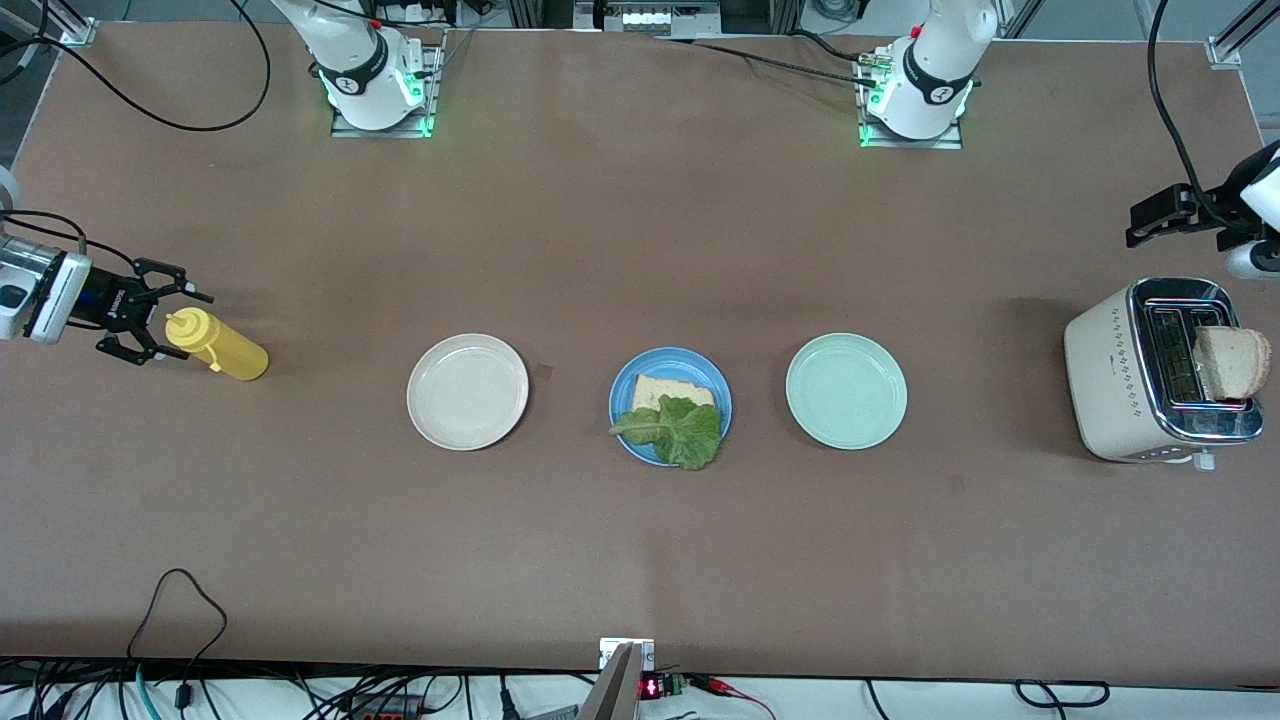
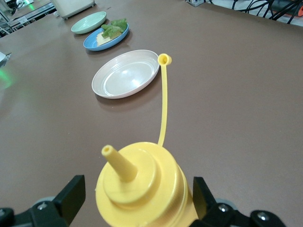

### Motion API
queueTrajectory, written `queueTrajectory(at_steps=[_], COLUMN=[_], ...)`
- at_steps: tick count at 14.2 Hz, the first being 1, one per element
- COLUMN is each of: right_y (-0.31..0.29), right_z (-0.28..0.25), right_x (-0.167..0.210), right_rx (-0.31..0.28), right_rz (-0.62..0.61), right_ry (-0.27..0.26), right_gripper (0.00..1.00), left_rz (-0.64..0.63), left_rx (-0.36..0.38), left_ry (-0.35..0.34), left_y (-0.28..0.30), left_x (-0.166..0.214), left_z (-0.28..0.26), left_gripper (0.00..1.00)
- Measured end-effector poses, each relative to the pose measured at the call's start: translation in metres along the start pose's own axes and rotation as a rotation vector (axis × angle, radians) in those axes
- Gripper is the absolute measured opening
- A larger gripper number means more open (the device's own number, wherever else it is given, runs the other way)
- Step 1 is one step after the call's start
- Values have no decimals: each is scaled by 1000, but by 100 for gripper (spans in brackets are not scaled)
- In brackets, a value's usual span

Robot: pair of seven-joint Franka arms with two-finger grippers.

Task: Make sandwich in blue plate with both arms
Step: 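Grasp the yellow mustard bottle with the right gripper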

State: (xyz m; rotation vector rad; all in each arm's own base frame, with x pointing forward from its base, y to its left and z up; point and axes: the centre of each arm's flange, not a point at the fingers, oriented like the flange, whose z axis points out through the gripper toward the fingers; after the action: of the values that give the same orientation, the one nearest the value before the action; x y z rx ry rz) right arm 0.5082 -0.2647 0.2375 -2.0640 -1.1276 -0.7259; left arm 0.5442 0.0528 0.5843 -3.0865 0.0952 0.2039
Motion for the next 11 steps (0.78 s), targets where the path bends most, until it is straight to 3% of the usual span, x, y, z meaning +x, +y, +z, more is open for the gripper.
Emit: queueTrajectory(at_steps=[11], right_y=[13], right_z=[42], right_x=[-54], right_rx=[-31], right_rz=[-57], right_ry=[147], right_gripper=[100], left_rz=[6], left_rx=[0], left_ry=[-7], left_y=[3], left_x=[3], left_z=[4], left_gripper=[100])
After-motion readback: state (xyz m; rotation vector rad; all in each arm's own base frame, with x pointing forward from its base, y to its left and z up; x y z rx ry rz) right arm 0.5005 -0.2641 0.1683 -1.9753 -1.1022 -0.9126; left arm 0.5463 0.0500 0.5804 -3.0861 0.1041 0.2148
